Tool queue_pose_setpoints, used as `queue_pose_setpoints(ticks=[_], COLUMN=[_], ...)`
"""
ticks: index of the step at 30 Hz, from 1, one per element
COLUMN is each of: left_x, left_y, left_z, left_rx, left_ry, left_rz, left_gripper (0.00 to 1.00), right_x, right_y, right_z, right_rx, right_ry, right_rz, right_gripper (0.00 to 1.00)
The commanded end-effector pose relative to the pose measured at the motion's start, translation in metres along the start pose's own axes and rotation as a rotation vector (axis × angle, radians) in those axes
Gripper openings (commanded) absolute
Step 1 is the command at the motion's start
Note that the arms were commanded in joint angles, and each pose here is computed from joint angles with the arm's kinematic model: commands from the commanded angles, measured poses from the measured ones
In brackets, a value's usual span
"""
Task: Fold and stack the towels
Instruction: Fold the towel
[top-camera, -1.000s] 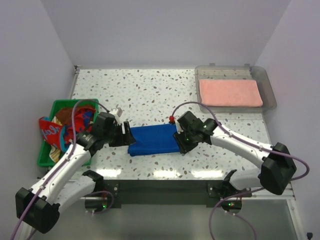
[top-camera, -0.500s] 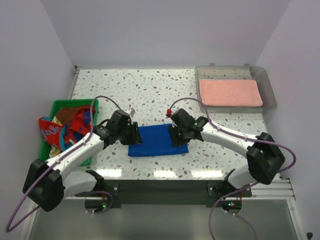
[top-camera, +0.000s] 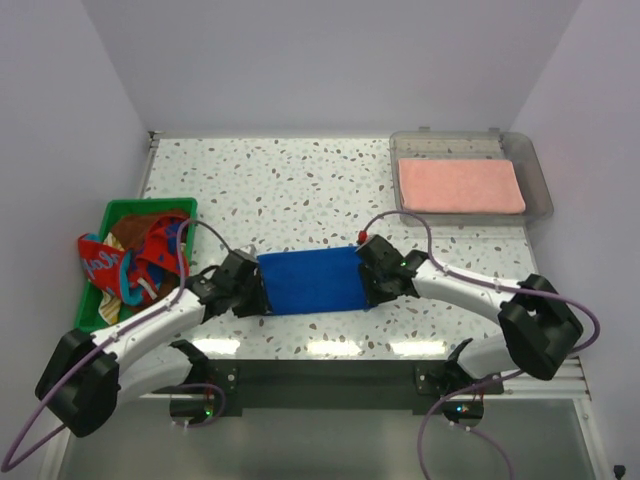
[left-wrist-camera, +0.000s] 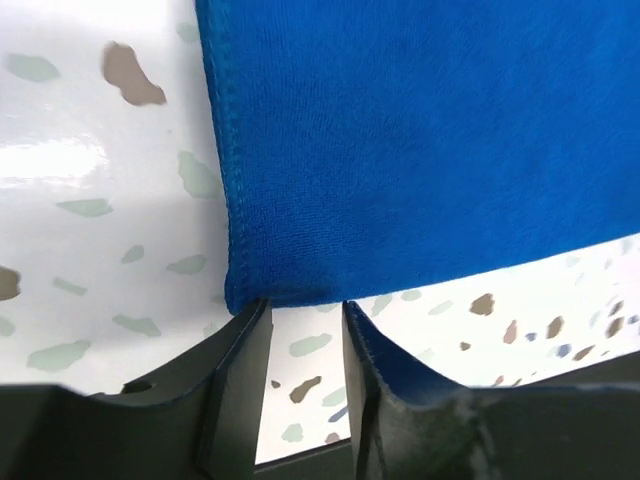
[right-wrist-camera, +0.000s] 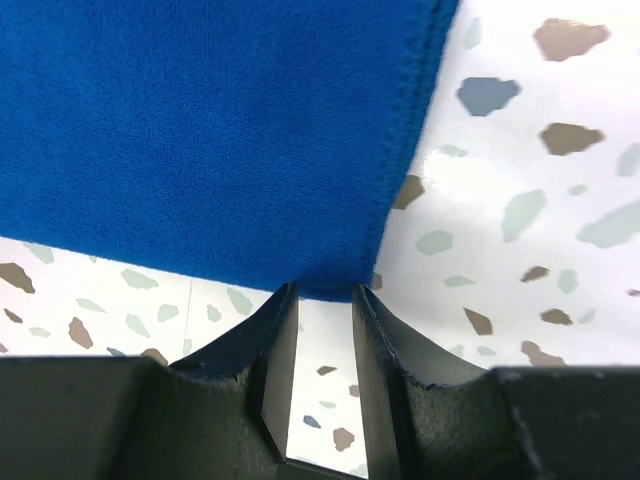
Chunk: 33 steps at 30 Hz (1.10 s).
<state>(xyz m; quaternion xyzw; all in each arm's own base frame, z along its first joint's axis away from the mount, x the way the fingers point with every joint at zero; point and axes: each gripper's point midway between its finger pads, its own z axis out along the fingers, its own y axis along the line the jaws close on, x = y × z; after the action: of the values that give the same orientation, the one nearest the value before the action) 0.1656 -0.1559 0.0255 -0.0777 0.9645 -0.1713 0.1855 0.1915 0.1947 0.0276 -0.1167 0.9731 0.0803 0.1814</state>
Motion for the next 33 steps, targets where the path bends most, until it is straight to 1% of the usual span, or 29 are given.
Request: queue_pose_setpoints(ticks=[1, 2, 3, 4, 5, 6, 8, 9, 11, 15, 21, 28, 33], left_x=[-0.04, -0.046, -0.056, -0.058, -0.062, -0.067, -0.066, -0.06, -0.051, -0.026, -0.02, -0.015, -0.011], left_y=[-0.016, -0.019, -0.025, -0.024, -0.024, -0.023, -0.019, -0.014, -0.009, 0.004, 0.006, 0.01, 0.015], left_z=[-0.026, -0.033, -0.041, -0.045, -0.048, -0.052, -0.05, -0.046, -0.039, -0.021, -0.013, -0.005, 0.0], left_rx=[0.006, 0.016, 0.02, 0.011, 0.009, -0.006, -0.031, -0.044, -0.057, -0.057, -0.036, -0.043, -0.047], left_ry=[-0.153, -0.18, -0.213, -0.221, -0.237, -0.256, -0.253, -0.236, -0.205, -0.142, -0.139, -0.131, -0.131], left_rz=[-0.047, -0.05, -0.055, -0.059, -0.064, -0.075, -0.091, -0.106, -0.126, -0.164, -0.166, -0.167, -0.174], left_gripper=[0.41, 0.43, 0.47, 0.5, 0.55, 0.57, 0.61, 0.64, 0.69, 0.69, 0.68, 0.62, 0.61], right_x=[-0.033, -0.038, -0.041, -0.054, -0.059, -0.063, -0.068, -0.064, -0.057, -0.03, -0.015, -0.009, 0.0], right_y=[-0.008, -0.01, -0.013, -0.015, -0.017, -0.016, -0.024, -0.025, -0.025, -0.024, -0.02, -0.014, -0.014], right_z=[-0.027, -0.032, -0.036, -0.043, -0.047, -0.051, -0.053, -0.051, -0.048, -0.033, -0.014, 0.001, 0.009], right_rx=[0.034, 0.037, 0.039, 0.032, 0.03, 0.011, 0.003, -0.001, -0.019, -0.051, -0.101, -0.15, -0.155], right_ry=[-0.122, -0.134, -0.14, -0.172, -0.181, -0.185, -0.189, -0.178, -0.158, -0.108, -0.085, -0.071, -0.041], right_rz=[0.032, 0.035, 0.037, 0.052, 0.064, 0.081, 0.145, 0.179, 0.215, 0.308, 0.376, 0.405, 0.418], right_gripper=[0.32, 0.32, 0.33, 0.34, 0.35, 0.4, 0.44, 0.5, 0.53, 0.53, 0.49, 0.47, 0.44])
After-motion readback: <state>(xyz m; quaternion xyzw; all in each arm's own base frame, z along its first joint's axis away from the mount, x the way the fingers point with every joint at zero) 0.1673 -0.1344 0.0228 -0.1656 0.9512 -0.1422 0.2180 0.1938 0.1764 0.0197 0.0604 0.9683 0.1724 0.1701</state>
